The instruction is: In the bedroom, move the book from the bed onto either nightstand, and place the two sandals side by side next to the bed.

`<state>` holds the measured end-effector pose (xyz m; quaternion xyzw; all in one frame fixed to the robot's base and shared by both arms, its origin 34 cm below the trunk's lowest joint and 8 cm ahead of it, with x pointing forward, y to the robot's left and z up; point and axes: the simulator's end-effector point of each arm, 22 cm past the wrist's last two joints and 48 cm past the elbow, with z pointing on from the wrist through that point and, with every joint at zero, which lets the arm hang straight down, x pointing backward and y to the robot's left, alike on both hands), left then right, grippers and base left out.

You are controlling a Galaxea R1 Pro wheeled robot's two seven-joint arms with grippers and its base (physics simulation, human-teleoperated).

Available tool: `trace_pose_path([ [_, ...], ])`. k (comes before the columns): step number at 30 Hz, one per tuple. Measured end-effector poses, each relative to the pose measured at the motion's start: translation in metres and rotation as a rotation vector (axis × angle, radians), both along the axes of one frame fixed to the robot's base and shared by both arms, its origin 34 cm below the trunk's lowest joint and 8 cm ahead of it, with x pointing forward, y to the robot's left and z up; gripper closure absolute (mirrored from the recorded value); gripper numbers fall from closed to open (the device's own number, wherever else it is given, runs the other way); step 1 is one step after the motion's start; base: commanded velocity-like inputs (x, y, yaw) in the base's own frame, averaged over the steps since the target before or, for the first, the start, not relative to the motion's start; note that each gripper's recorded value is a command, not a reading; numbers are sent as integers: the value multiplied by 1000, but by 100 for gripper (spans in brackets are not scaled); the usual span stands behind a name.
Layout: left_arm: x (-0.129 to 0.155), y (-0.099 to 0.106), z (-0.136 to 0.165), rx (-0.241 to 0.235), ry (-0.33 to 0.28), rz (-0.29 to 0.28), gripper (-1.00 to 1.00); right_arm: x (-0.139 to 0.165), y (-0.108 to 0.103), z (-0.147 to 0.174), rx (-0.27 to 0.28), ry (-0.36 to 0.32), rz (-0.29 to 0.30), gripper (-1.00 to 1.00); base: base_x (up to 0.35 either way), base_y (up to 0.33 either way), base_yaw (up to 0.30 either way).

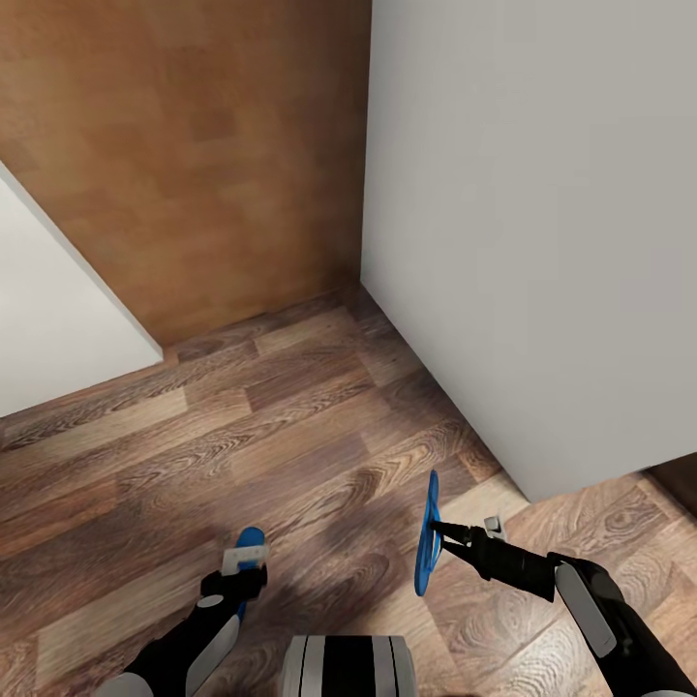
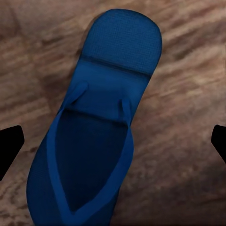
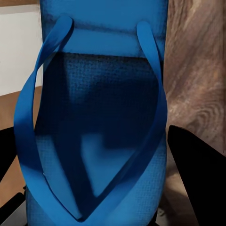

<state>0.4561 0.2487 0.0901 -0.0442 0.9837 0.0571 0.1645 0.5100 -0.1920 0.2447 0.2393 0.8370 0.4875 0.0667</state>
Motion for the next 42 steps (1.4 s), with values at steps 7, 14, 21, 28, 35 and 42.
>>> trace_pose_path([
  [7,-4,1,-3,2,9,0,-100,-2,0,-3,2,8,-1,100,0,0,0],
  [14,-4,15,-3,24,8,2,-100,-1,0,-3,1,8,-1,100,0,0,0],
  [21,-5,26,-2,57,11,11,-100,-1,0,-3,3,8,-2,100,0,0,0],
  [28,-5,24,-2,58,12,12,-100,-2,0,-3,3,8,-2,100,0,0,0],
  [35,-13,23,-10,56,32,10,-100,-7,-1,-13,-1,28,0,100,0,0,0],
  [42,-26,22,-21,56,61,9,-100,-15,-1,-25,-1,57,0,100,0,0,0],
])
